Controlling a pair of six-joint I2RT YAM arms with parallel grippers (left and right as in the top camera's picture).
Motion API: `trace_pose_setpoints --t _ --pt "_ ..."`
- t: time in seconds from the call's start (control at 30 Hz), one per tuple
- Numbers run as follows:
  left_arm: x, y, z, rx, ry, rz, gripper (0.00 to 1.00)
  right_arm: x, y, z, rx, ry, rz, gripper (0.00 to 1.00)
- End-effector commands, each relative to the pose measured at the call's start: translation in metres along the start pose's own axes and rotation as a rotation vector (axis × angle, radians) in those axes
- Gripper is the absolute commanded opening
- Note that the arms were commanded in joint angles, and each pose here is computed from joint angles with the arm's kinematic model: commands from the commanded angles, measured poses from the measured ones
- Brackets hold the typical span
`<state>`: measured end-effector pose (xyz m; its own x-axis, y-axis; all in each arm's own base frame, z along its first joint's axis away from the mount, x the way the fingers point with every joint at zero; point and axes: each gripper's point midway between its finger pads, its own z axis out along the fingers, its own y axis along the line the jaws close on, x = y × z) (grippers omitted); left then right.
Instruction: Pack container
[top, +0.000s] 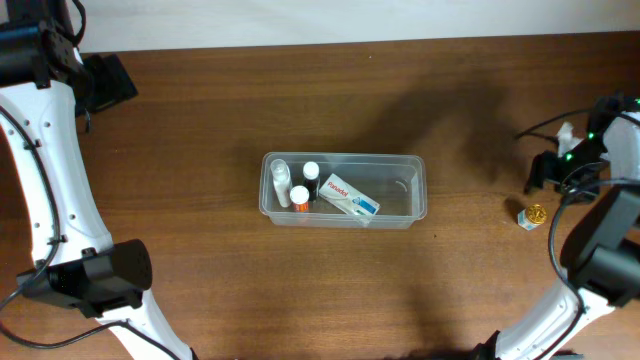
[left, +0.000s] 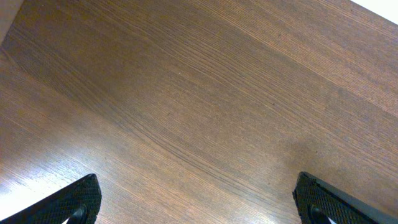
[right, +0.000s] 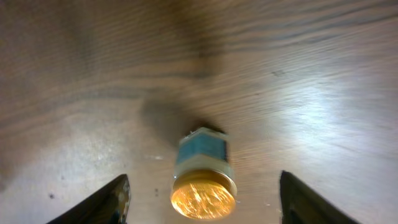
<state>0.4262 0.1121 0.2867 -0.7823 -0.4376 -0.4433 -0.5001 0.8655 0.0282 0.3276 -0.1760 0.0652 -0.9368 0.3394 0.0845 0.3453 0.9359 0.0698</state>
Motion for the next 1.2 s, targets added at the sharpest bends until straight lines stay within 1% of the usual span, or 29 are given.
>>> trace_pose_setpoints --t 0.0,0.13,0.23,0.3,0.4,0.43,0.5,0.6,0.67,0.77,0.87,1.0,1.17 --pt "-0.003 0.003 -0.002 -0.007 -0.013 -0.016 0.99 -0.004 -0.019 -0.051 0.132 -0.142 0.057 0.75" --pt "-0.003 0.003 -0.002 -0.007 -0.013 -0.016 0.99 -0.001 -0.02 -0.084 0.145 -0.241 0.066 0.81" --pt "-0.003 0.003 -0.002 -0.007 -0.013 -0.016 0.99 0.004 -0.016 -0.09 0.13 -0.253 0.067 0.83" --pt "-0.003 0.003 -0.002 -0.007 -0.013 -0.016 0.99 0.007 -0.016 -0.085 0.127 -0.234 0.067 0.84" --pt "-0.003 0.003 -0.002 -0.007 -0.013 -0.016 0.99 0.014 -0.015 -0.062 0.118 -0.196 0.068 0.88" --pt "-0.003 0.003 -0.002 -0.007 -0.013 -0.016 0.99 0.016 -0.014 -0.053 0.112 -0.184 0.067 0.9" --pt "-0.003 0.003 -0.002 -0.007 -0.013 -0.016 0.99 0.018 -0.01 -0.038 0.082 -0.175 0.064 0.98" --pt "-0.003 0.003 -0.002 -0.007 -0.013 -0.016 0.99 0.018 0.005 -0.019 -0.012 -0.175 0.056 0.98" --pt "-0.003 0.003 -0.002 -0.007 -0.013 -0.016 0.99 0.022 0.011 -0.009 -0.043 -0.162 0.054 0.98" --pt "-0.003 0.003 -0.002 -0.007 -0.013 -0.016 0.99 0.033 0.01 0.009 -0.036 -0.127 0.045 0.98" --pt "-0.003 0.003 -0.002 -0.007 -0.013 -0.016 0.99 0.045 -0.001 0.026 0.032 -0.086 0.052 0.99" --pt "-0.003 0.003 -0.002 -0.007 -0.013 -0.016 0.99 0.05 -0.004 0.041 0.044 -0.074 0.053 0.93" --pt "-0.003 0.003 -0.002 -0.007 -0.013 -0.016 0.99 0.035 -0.007 0.044 0.055 -0.138 0.038 0.87"
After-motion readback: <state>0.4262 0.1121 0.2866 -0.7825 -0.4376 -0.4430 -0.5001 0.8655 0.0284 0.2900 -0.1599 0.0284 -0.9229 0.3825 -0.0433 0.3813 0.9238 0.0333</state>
